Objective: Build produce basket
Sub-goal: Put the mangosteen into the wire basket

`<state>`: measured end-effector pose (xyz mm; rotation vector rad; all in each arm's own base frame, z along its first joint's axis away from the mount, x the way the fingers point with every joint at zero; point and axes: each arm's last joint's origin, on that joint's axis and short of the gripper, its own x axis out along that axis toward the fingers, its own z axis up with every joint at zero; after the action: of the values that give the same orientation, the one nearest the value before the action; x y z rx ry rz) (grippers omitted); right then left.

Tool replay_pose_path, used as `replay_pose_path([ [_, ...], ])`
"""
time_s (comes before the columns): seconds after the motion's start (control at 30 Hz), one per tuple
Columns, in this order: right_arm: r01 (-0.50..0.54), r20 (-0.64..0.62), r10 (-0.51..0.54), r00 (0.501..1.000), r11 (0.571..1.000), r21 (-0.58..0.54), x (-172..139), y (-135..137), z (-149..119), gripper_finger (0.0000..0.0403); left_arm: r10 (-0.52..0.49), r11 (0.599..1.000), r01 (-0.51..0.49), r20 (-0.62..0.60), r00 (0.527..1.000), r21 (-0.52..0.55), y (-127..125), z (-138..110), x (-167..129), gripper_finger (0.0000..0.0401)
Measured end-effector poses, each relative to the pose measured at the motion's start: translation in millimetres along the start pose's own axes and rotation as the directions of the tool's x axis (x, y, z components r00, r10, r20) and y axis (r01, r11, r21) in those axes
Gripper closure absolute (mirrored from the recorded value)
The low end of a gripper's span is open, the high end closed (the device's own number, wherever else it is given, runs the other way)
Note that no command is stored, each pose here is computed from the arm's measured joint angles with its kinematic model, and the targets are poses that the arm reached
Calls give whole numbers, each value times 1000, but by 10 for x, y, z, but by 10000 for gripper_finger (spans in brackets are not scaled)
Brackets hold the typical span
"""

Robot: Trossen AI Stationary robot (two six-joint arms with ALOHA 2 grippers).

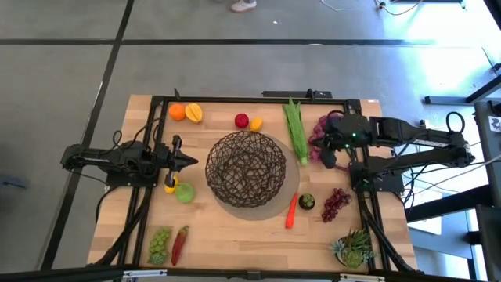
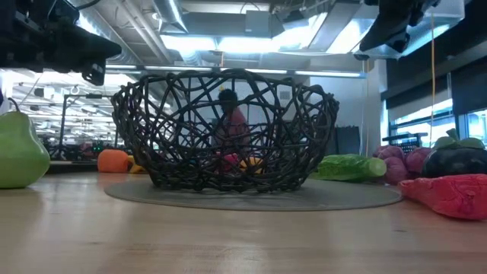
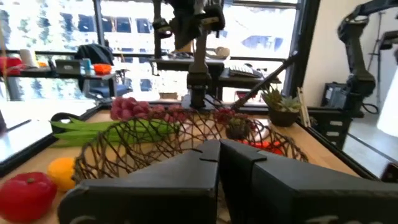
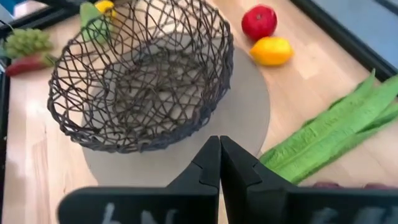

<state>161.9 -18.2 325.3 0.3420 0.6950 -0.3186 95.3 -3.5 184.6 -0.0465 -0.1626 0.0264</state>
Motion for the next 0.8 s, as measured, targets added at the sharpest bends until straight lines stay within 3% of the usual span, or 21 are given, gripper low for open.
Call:
replay_pose_path([
  [0.2,11,-32,-10,999,1000,19,5,39,100,398,26,996,-28,26,999,83,5,98,-9,401],
  [0.33,-73,-53,74,996,997,10,-22,88,167,396,70,993,-72,26,997,91,18,98,-9,401],
  [0.47,-109,-184,109,977,994,7,-45,104,150,400,128,990,-130,30,991,53,35,109,-12,401],
  [0.6,-80,-294,79,952,997,8,-102,110,171,400,157,986,-160,53,986,48,36,318,-10,401],
  [0.8,-93,-308,77,948,995,-39,-186,154,308,401,167,983,-151,-163,972,106,20,691,35,401],
])
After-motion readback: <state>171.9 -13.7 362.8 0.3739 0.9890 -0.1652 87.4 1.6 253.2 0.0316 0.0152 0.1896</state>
